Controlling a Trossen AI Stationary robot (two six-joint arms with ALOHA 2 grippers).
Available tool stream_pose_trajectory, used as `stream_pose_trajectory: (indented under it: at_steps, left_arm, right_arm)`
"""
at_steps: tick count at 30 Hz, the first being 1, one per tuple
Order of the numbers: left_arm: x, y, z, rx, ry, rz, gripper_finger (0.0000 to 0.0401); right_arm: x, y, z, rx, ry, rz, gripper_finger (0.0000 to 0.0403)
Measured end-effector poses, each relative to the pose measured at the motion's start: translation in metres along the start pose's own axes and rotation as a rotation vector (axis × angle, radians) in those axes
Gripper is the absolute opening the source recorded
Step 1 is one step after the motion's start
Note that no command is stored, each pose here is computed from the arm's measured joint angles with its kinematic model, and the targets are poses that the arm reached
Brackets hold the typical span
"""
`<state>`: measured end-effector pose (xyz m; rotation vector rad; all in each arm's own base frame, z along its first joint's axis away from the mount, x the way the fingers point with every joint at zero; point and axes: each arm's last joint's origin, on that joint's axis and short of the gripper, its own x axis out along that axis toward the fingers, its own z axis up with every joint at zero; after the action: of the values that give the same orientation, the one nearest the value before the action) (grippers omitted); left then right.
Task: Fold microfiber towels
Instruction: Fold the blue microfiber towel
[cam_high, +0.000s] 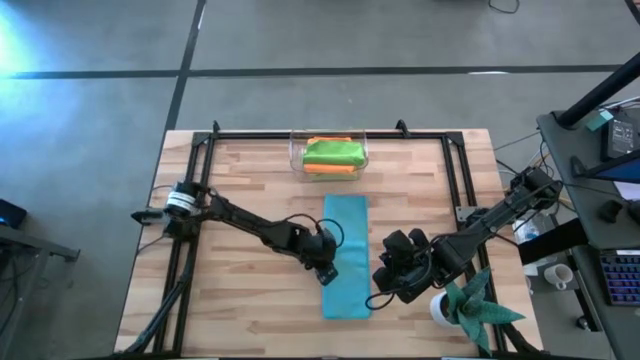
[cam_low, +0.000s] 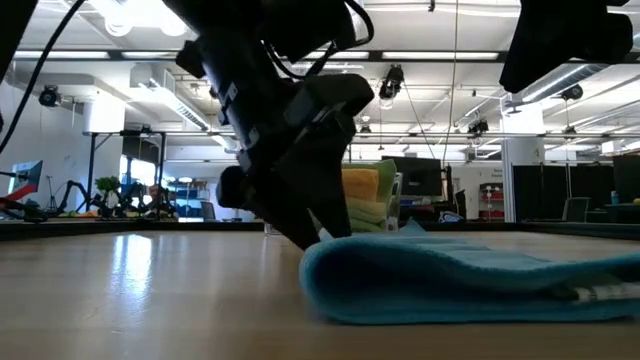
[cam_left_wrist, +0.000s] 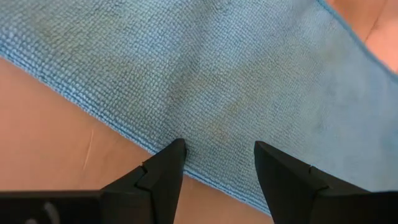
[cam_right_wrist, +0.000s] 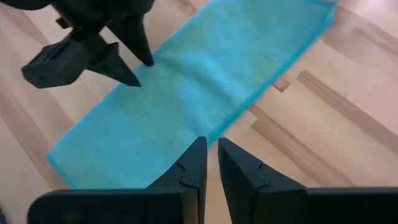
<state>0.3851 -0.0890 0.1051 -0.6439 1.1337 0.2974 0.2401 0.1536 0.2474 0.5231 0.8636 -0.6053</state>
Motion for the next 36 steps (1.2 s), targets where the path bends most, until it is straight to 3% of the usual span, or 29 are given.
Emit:
stream_pose_trajectory:
  at_steps: [8,13,23,36]
  left_arm:
    - [-0.05,-0.019,-0.015,0.163,-0.136,0.087,0.0182]
    - [-0.091,-0.028,-0.019,0.284,-0.195,0.068,0.0182]
    - [-0.108,-0.035,-0.027,0.407,-0.208,0.059,0.0182]
    - [-0.131,-0.065,-0.085,0.765,-0.221,0.043,0.0182]
  right_arm:
    - [-0.002,0.001,-0.004,-0.05,0.004,0.008,0.0038]
    - [-0.005,0.002,-0.009,-0.114,0.006,0.021,0.0038]
    - [-0.01,0.006,-0.016,-0.084,0.008,0.055,0.0038]
    - [-0.014,0.028,-0.015,-0.026,0.055,0.284,0.0038]
